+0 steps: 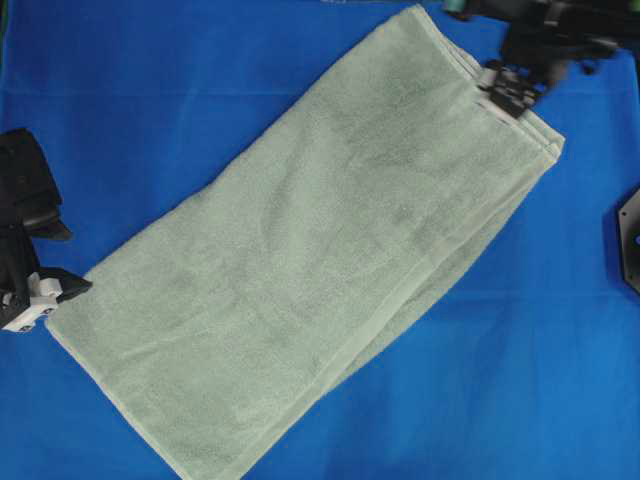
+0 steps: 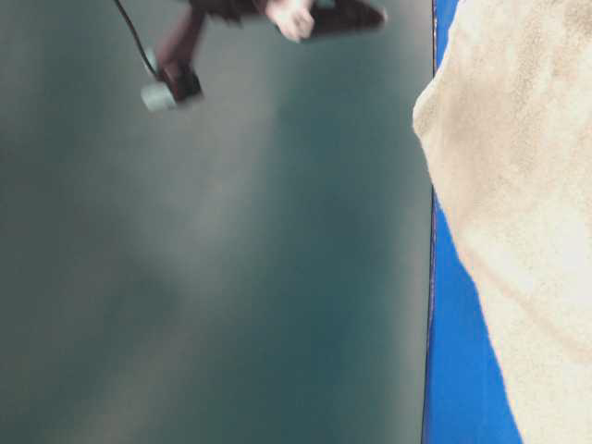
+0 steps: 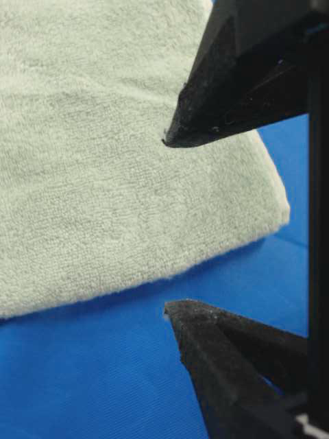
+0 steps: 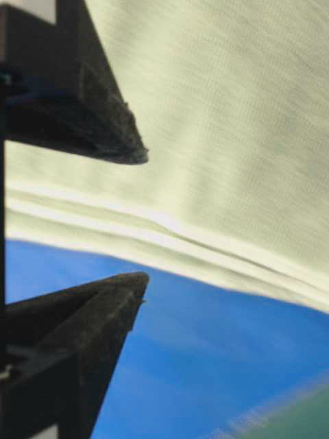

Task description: Fold a bath towel.

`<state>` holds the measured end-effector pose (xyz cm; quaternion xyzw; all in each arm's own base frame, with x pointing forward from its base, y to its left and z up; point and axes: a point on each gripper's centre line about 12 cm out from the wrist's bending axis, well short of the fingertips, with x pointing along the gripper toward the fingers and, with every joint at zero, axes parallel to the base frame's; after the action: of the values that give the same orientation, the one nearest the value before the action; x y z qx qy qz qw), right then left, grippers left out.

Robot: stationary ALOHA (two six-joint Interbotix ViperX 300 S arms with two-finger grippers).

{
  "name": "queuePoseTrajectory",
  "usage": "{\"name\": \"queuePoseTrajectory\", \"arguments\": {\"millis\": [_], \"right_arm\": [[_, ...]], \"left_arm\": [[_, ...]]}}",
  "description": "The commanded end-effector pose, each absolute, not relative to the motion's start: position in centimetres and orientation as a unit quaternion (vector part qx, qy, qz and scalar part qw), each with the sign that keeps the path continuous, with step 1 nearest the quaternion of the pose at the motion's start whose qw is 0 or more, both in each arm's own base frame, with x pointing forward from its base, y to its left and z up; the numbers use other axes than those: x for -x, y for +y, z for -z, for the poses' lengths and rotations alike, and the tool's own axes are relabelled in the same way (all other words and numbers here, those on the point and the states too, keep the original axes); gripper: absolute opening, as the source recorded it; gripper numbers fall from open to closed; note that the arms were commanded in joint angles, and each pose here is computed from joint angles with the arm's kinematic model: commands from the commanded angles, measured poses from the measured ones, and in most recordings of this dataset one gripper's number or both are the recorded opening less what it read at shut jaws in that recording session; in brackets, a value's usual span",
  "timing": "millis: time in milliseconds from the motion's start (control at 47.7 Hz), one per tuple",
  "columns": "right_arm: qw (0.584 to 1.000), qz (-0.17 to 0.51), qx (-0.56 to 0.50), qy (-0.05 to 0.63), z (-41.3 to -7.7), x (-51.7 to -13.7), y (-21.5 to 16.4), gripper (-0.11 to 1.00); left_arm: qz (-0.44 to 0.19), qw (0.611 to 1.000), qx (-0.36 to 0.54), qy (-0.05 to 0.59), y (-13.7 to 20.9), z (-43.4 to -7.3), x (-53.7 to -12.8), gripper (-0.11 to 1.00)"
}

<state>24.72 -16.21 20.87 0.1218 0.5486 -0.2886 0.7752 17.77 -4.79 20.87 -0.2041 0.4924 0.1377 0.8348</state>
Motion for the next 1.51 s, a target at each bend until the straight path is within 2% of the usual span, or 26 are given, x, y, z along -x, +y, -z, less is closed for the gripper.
{"name": "queuePoseTrajectory", "arguments": {"millis": [0,126,314,587,838,1153,1236,1404,1488], "right_arm": [[0.781,0.287,-0.144,0.535,-21.7,-23.5,-15.0,0.64],[0.782,0.284,-0.162,0.531,-21.6,-22.4,-14.1,0.64],[0.772,0.282,-0.169,0.544,-20.2,-22.8,-14.5,0.64],[0.750,0.284,-0.180,0.570,-14.6,-23.6,-16.6,0.64],[0.731,0.273,-0.186,0.597,-9.4,-22.9,-16.9,0.64],[0.730,0.273,-0.185,0.598,-8.9,-22.5,-16.8,0.62],[0.731,0.273,-0.185,0.597,-8.9,-22.5,-16.8,0.55],[0.734,0.275,-0.187,0.592,-8.8,-22.5,-16.8,0.17],[0.736,0.276,-0.189,0.588,-8.9,-22.5,-16.8,0.15]], "left_arm": [[-0.125,0.844,0.191,0.486,-5.0,-21.7,-18.3,0.86],[-0.104,0.851,0.156,0.490,-5.1,-22.0,-18.8,0.86],[-0.099,0.852,0.142,0.494,-5.3,-22.1,-19.3,0.86],[-0.100,0.850,0.142,0.498,-5.4,-22.0,-19.4,0.86],[-0.100,0.849,0.141,0.499,-5.4,-21.9,-19.3,0.86],[-0.103,0.848,0.143,0.499,-5.3,-21.9,-19.4,0.86],[-0.103,0.848,0.143,0.499,-5.3,-21.9,-19.4,0.86],[-0.102,0.849,0.143,0.498,-5.3,-21.9,-19.4,0.86],[-0.101,0.850,0.143,0.498,-5.3,-21.9,-19.5,0.86]]}}
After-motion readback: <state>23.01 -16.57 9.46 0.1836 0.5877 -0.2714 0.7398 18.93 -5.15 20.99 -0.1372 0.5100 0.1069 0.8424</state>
